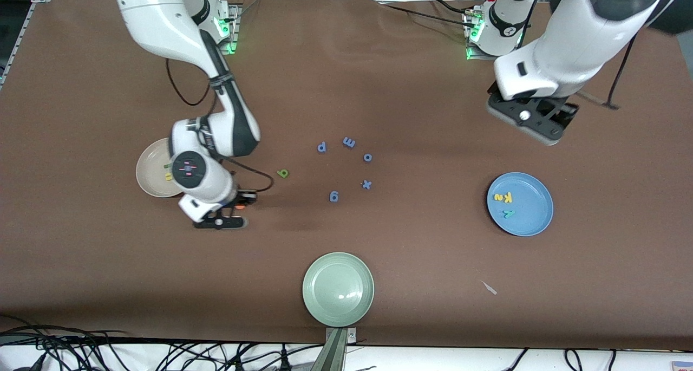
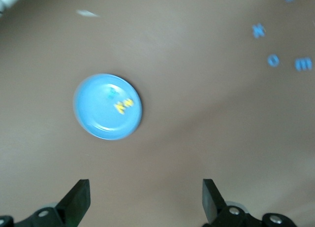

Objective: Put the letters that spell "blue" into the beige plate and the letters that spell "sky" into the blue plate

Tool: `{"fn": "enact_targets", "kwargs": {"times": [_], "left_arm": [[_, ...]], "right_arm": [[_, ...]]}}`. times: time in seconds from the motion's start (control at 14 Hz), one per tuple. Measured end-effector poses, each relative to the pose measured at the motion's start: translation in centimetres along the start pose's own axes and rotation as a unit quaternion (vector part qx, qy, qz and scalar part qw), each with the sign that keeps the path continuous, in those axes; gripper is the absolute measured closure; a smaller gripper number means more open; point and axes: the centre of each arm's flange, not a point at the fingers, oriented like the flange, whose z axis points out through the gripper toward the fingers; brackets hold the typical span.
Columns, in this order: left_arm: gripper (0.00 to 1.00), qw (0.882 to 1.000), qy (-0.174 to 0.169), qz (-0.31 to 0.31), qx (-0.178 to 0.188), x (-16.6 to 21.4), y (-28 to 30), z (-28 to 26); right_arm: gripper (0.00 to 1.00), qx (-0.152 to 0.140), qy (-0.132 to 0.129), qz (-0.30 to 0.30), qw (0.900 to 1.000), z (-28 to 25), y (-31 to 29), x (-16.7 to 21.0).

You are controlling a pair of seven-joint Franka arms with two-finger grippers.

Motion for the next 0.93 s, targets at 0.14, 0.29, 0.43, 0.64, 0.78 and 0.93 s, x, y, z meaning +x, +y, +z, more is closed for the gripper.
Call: {"fn": "enact_targets", "kwargs": {"times": [0.14,0.29,0.43,0.64,0.78,0.93], "left_arm": [[0.00,0.999,0.027,-0.046,0.000,-1.7,-3.8,-1.4],[0.00,0.996,0.025,-0.087,-0.027,-2.8,-6.8,-0.5],[0.00,0.988,0.016,-0.144,-0.043,-3.1,-7.7,1.4],[0.00,0.974,0.009,-0.221,-0.047,-3.8,-7.5,2.9],[0.00,0.965,0.009,-0.251,-0.073,-5.2,-8.8,3.4],[0.00,0.959,0.010,-0.269,-0.087,-6.2,-10.1,3.7]], "right_arm": [[0.71,-0.008,0.007,-0.025,1.000,1.3,5.4,-2.5],[0.71,-0.013,-0.010,-0.041,0.999,2.7,9.1,-5.3],[0.71,-0.015,-0.032,-0.049,0.998,3.3,12.0,-7.3],[0.71,-0.010,-0.075,-0.042,0.996,3.6,14.6,-8.9],[0.67,-0.005,-0.097,-0.034,0.995,3.7,15.5,-9.6],[0.45,0.014,-0.098,-0.014,0.995,3.8,15.7,-9.7]]}}
